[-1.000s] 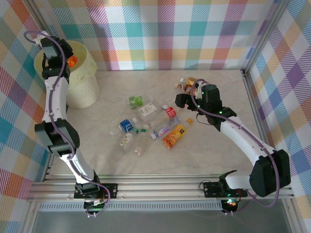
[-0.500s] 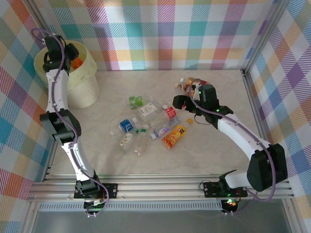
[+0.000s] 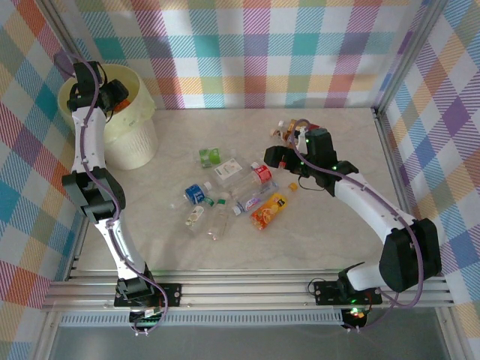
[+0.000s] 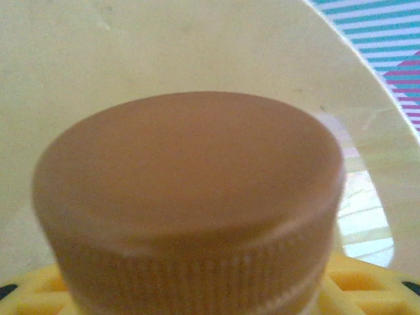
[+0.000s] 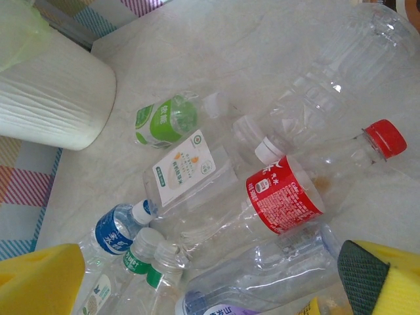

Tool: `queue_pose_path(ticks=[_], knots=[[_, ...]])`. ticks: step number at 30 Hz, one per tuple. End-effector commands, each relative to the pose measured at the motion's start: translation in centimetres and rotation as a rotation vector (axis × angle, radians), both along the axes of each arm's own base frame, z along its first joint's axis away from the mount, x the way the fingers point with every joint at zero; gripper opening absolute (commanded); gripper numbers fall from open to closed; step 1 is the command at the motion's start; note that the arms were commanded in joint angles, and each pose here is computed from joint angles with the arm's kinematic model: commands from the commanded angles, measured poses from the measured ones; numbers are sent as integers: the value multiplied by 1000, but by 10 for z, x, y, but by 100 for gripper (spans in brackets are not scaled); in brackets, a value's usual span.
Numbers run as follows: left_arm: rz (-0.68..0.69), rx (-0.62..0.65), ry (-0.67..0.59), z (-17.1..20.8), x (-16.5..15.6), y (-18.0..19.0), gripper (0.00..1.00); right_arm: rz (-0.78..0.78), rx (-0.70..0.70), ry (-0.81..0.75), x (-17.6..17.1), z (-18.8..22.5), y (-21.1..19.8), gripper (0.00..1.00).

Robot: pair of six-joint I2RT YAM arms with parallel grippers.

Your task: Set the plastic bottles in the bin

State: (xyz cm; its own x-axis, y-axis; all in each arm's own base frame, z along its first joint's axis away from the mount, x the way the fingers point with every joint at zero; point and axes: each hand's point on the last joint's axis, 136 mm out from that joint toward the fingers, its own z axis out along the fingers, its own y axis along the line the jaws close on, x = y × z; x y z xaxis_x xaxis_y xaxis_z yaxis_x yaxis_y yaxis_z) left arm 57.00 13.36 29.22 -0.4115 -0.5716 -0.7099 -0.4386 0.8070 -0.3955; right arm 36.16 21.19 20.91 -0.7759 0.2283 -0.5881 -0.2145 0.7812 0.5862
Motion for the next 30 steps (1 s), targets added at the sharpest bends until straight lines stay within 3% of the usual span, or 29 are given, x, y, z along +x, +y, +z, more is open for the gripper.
queue_pose_path(ticks=[1, 12, 30], knots=[[-25, -93, -14, 21, -17, -16, 47, 1, 12, 2, 2, 5, 4, 100], [-105, -276, -62, 29, -22, -53, 50, -7, -4, 22, 4, 0, 3, 100], [-342, -242, -112, 19, 16, -93, 69, -32, -45, 35, -2, -2, -7, 100]])
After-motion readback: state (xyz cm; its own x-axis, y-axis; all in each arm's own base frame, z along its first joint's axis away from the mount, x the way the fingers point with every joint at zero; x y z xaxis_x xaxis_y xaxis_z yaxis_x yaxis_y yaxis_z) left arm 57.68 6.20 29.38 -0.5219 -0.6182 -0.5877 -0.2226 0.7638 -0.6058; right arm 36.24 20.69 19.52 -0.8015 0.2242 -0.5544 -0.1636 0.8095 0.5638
